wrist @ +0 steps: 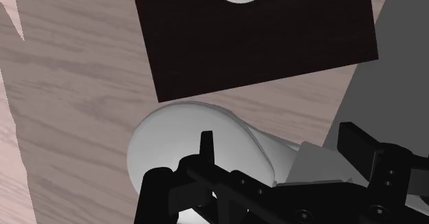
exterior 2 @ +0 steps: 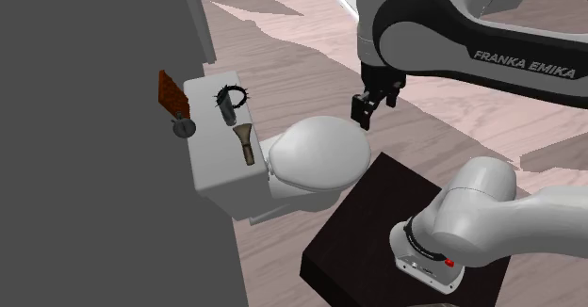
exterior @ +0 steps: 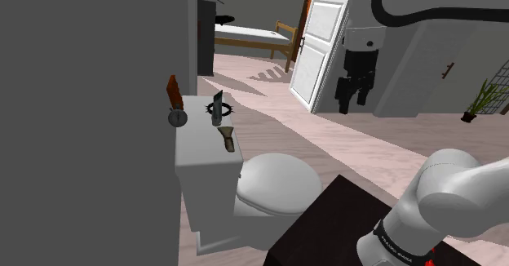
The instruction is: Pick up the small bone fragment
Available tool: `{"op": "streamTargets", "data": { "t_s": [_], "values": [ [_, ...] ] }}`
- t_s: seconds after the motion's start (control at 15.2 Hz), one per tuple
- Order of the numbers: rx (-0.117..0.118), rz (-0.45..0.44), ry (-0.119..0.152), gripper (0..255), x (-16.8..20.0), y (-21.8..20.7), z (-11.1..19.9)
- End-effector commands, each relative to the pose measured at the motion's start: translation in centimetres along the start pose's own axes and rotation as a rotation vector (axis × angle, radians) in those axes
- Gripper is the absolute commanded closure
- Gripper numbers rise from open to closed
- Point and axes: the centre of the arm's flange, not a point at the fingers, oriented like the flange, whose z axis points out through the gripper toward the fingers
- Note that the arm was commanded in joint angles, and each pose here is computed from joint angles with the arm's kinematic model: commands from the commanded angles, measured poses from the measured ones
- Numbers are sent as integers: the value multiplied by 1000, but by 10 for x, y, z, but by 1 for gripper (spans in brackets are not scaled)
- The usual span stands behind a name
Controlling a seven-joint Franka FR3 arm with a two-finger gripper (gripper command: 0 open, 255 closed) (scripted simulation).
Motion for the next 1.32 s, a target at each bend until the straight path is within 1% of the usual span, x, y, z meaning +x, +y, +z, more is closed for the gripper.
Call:
{"op": "streamTargets", "data": {
  "t_s": [0.0, 0.59, 1.25],
  "values": [
    [0, 0, 0, 0, 0, 0, 0],
    [42, 116, 66, 0, 70, -70, 44],
    [90, 245, 140, 0, 159, -140, 83]
  ]
}}
